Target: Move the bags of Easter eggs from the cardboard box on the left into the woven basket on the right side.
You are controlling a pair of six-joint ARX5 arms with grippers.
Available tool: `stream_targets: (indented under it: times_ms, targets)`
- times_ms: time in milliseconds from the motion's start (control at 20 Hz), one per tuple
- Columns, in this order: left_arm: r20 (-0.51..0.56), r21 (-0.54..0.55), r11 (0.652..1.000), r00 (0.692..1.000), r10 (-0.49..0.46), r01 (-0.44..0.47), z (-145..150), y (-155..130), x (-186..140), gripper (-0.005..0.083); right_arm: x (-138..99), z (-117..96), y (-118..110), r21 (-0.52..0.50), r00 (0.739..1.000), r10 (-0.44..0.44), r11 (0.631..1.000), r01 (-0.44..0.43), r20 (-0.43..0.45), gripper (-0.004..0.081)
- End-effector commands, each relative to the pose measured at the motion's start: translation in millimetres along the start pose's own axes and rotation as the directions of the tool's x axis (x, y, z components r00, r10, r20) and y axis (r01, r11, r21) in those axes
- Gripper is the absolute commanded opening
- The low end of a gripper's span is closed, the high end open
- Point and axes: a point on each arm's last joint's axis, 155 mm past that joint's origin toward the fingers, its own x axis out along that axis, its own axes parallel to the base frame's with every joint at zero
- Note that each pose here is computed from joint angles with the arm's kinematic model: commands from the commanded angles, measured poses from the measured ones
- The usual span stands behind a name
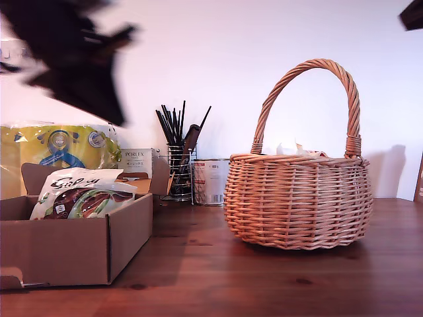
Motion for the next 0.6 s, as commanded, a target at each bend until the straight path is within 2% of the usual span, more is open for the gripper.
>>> stream_targets:
  times_ms: [0,100,200,350,550]
  targets:
    - [-0.005,0.022,1.000,1.000,0.018,-0.018,-10,10,-4,-0.0021,0,6,6,-0.012,1.000,0.027,1.000,-0.027,0.007,-0.0012]
    - [-0.025,0.108,0.993,0.999,0.047,-0.044,-17,23,-13,-0.0021,4,3,11,-0.011,0.999,0.050,0.999,-0.051,-0.009,-0.0012]
    - [-0.023,0.112,0.992,0.998,0.066,-0.063,-17,32,-15,-0.0020,5,5,15,0.056,0.998,0.070,0.996,-0.070,-0.006,-0.0012]
    - [-0.036,0.107,0.992,0.997,0.069,-0.064,-20,34,-15,-0.0020,6,4,15,0.089,0.997,0.072,0.993,-0.071,-0.009,-0.0012]
    - [-0.033,0.126,0.990,0.997,0.070,-0.065,-19,34,-16,-0.0020,7,14,5,0.023,1.000,0.005,1.000,-0.006,0.025,-0.0012]
